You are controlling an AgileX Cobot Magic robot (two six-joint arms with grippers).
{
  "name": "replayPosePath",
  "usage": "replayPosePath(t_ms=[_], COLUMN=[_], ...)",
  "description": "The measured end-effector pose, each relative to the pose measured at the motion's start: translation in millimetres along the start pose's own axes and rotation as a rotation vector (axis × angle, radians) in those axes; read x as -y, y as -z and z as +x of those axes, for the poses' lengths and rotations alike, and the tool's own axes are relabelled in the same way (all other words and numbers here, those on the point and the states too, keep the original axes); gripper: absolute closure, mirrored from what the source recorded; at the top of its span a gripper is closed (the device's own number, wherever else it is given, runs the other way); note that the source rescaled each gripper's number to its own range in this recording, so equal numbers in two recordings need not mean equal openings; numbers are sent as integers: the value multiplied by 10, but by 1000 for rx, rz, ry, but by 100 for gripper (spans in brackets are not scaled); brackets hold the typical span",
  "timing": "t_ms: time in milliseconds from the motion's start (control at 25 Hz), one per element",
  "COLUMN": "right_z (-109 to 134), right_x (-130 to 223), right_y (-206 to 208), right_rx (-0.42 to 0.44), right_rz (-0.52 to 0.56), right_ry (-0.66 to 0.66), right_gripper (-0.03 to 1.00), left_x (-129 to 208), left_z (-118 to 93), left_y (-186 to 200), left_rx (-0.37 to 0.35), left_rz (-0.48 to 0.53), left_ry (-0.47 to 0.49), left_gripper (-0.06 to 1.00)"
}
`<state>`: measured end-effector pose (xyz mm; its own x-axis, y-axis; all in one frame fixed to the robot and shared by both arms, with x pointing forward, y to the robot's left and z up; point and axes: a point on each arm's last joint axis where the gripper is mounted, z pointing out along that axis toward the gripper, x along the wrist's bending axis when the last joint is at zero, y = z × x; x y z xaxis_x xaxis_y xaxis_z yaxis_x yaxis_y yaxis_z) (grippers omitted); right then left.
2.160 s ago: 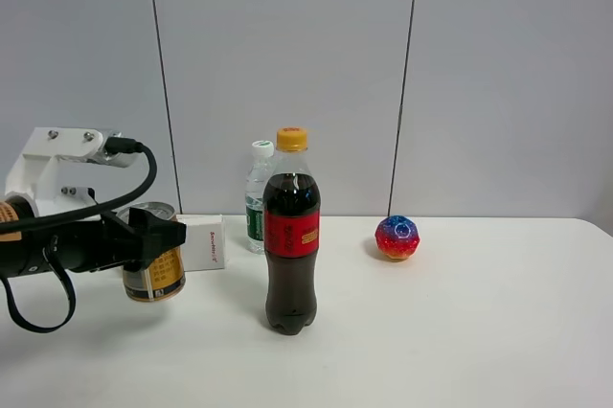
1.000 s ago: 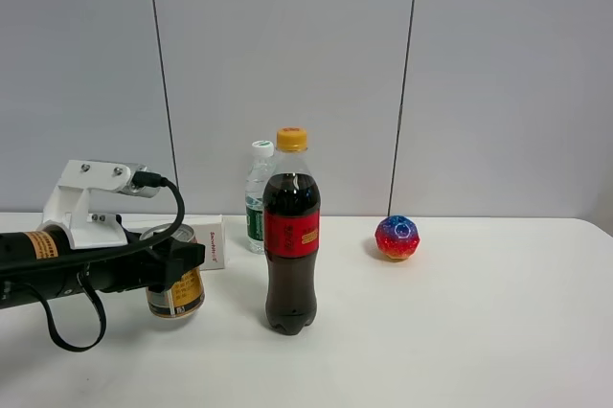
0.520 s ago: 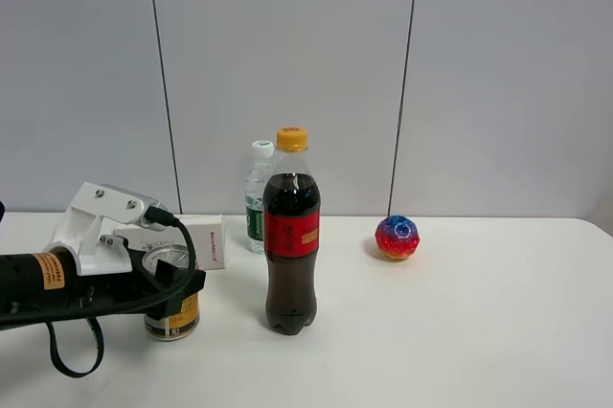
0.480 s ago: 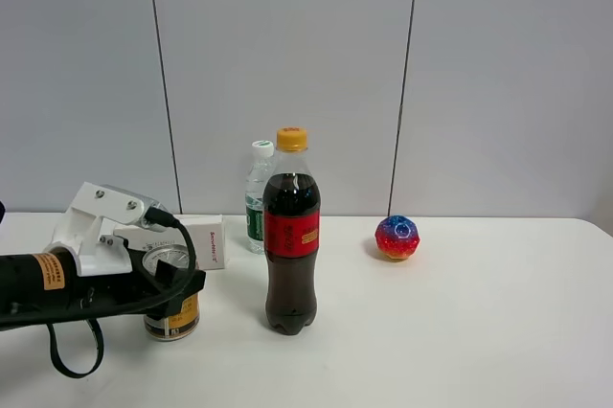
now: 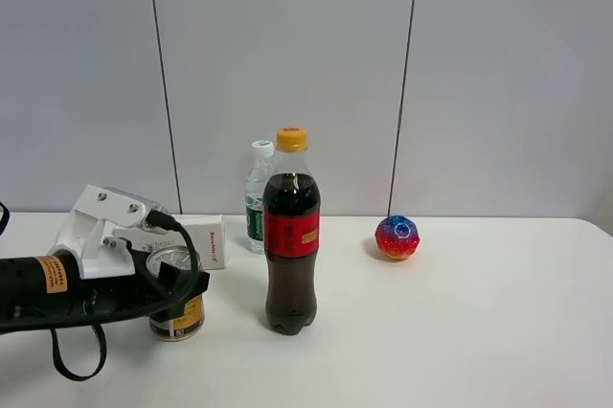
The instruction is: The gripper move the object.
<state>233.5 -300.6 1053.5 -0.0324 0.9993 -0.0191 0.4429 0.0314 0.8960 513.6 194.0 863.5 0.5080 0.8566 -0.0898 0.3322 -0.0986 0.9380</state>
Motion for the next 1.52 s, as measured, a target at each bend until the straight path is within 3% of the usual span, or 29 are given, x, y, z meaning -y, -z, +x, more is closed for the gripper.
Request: replayPosePath(t_ms=[120,280,360,720,1080,1520], right_z=[0,0,0,0,0,0], right_x=[0,0,0,0,0,0], right_y=[0,0,0,0,0,0], right_rx=[0,0,0,0,0,0], right_rz=[0,0,0,0,0,0], right_ry=[0,0,0,0,0,0], right_gripper=[-3,-3,-3,-3,-3,-3], left_x=[14,-29,-31,-32,-55,-681], left_z=[1,-1,4,-3,-11,-51], left_y=[-3,-6,-6,-6,0,244], left_rx=[0,6,1,11,18,21], left_rz=[4,-38,-40,-40,-46,-257], left_ry=[63,141,159,232,245,212], left_gripper=[91,59,54,53,53,45])
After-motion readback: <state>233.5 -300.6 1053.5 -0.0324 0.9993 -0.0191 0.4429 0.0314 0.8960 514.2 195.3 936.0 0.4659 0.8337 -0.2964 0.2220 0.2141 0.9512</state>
